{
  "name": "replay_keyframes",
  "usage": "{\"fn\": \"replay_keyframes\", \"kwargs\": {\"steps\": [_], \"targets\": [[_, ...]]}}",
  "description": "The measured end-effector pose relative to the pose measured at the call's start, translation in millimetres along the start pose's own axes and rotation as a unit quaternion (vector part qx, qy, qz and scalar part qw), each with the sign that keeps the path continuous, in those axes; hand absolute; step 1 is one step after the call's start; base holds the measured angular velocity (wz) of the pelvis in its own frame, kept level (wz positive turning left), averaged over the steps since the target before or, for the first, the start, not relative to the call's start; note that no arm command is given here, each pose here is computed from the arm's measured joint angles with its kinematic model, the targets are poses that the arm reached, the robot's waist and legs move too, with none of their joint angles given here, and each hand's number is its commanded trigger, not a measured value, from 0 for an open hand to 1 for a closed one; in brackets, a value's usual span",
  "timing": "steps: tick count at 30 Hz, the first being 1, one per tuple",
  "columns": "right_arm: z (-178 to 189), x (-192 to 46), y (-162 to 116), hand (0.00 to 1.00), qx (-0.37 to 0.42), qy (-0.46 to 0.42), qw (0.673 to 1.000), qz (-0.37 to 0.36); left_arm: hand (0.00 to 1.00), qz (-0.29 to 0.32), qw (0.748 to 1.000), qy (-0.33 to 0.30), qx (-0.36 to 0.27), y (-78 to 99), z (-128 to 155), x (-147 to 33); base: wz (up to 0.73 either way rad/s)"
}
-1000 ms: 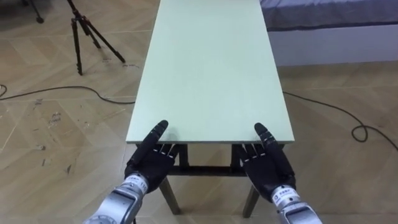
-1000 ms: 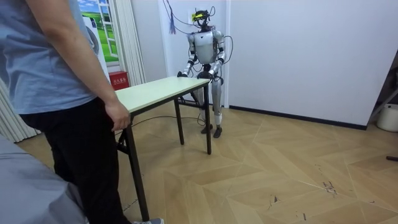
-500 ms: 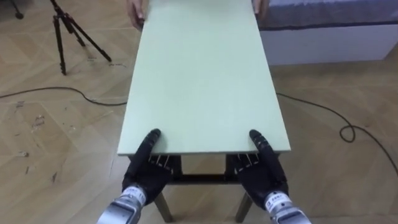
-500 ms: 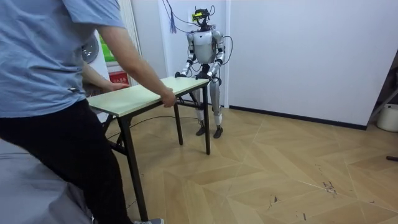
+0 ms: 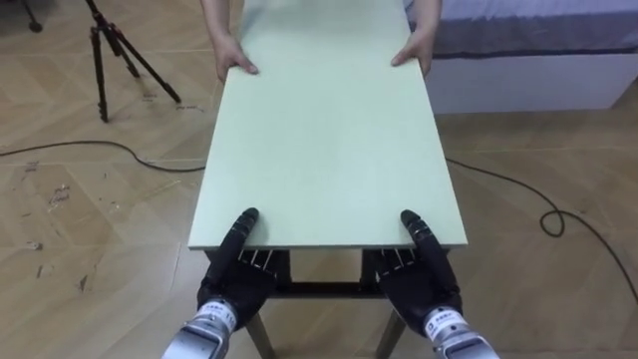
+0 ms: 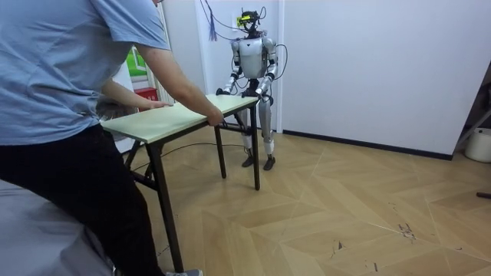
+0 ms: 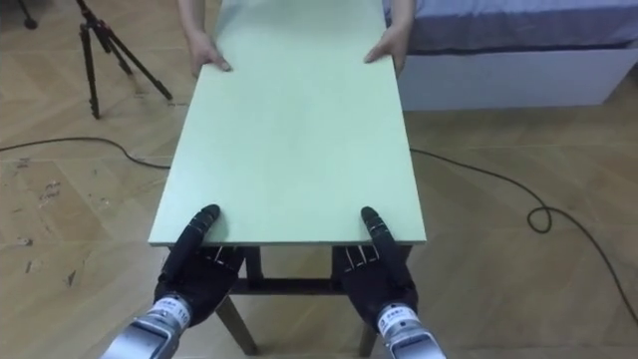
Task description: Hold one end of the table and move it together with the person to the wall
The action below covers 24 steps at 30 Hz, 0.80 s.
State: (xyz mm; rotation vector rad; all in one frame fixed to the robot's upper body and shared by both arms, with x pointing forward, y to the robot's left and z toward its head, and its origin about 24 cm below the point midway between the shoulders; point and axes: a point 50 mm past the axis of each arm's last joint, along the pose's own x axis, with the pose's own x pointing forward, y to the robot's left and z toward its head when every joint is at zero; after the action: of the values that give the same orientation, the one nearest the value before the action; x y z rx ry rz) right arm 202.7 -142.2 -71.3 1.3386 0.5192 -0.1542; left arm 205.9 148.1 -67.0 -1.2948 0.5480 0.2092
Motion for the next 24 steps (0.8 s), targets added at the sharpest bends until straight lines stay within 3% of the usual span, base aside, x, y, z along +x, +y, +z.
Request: {"fn": "replay_keyframes", "kwargs": {"steps": [24], "targets": [[-0.3, -9.8, 4.1, 1.00, 0.006, -0.009, 0.999, 0.041, 1.00, -0.044, 0.999, -0.017, 0.023, -7.3, -0.2, -5.6, 0.02]]}}
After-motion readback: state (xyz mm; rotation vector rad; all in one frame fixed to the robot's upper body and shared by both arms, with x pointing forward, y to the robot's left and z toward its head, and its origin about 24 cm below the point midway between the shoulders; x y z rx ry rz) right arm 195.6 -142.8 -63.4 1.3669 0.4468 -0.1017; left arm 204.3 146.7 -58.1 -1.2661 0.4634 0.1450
